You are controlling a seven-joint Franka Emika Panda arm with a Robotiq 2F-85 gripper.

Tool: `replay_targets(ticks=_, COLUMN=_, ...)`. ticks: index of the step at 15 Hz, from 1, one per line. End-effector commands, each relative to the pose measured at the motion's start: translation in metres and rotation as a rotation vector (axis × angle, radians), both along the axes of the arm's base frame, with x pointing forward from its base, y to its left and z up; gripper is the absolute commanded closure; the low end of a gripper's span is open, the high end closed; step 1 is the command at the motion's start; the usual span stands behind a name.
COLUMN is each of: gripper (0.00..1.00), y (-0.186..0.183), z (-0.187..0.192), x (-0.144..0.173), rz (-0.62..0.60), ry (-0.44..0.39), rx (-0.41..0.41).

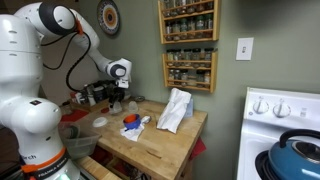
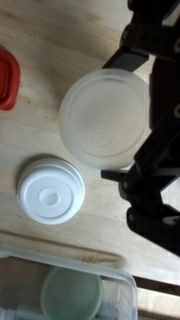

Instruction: Put the transparent bowl upright and put the lid on it

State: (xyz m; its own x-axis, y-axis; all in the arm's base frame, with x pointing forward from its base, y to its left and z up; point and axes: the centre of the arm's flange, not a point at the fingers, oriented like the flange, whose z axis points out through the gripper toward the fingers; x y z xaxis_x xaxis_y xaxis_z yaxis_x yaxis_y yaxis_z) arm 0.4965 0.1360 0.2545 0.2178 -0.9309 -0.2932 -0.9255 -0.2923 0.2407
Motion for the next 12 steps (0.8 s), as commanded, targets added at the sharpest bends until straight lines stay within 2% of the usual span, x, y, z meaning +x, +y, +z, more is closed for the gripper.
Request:
replay_targets(ticks=1, gripper=0.35, y=0.019, z=0.030, x=-0.009, rz=0.042, ry=0.033, rx=-0.197)
replay_targets(ticks=6, gripper=0.35, y=0.041, z=0.030, x=-0.017, rz=0.115, ry=-0.010, rx=-0.457)
replay_targets(ticks=9, gripper=0.35, y=0.047, z=0.013, x=-0.018, rz=0.116, ry=-0.033, rx=-0.546)
replay_targets(ticks=12, gripper=0.35, y=0.048, z=-0.005, x=-0.017, rz=0.106, ry=-0.055, rx=-0.577)
